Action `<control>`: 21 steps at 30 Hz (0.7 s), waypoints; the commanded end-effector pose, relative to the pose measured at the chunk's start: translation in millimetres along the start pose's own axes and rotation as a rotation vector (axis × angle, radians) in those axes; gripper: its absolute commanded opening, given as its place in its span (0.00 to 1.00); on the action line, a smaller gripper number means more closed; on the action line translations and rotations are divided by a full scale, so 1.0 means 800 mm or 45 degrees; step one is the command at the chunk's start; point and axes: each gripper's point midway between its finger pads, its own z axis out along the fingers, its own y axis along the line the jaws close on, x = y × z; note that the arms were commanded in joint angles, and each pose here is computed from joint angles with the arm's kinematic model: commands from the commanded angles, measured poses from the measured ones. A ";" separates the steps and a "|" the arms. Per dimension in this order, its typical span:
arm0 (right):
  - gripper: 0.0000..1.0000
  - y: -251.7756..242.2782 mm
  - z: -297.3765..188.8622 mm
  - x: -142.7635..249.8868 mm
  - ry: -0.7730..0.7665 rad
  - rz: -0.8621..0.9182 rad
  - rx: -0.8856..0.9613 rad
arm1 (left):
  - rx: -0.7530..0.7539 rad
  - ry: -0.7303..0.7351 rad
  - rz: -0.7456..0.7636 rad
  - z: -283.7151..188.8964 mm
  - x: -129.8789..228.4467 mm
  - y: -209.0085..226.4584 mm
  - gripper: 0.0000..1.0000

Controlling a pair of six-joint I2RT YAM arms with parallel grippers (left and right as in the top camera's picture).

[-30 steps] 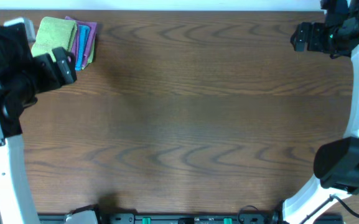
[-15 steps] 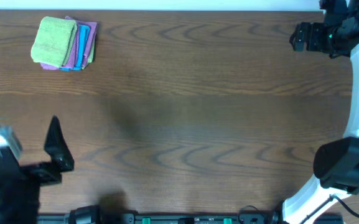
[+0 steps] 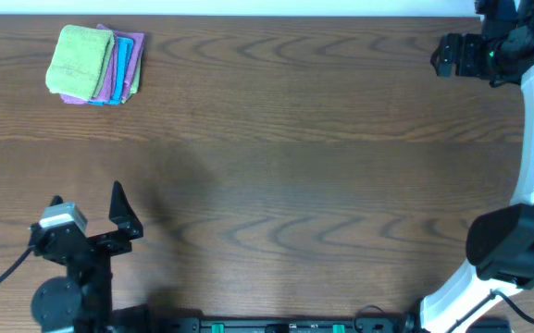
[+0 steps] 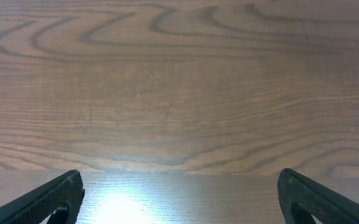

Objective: Fold the cloth

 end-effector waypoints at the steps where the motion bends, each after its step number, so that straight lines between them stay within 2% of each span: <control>1: 0.99 0.003 0.004 0.000 0.009 -0.025 -0.003 | -0.063 0.007 -0.097 0.005 0.021 0.013 0.95; 7: 0.99 0.003 0.004 0.000 0.009 -0.025 -0.003 | -0.166 0.065 -0.139 0.016 0.064 0.034 0.95; 21: 0.99 0.003 0.004 0.000 0.008 -0.025 -0.003 | -0.211 0.205 -0.126 0.029 0.131 0.047 0.95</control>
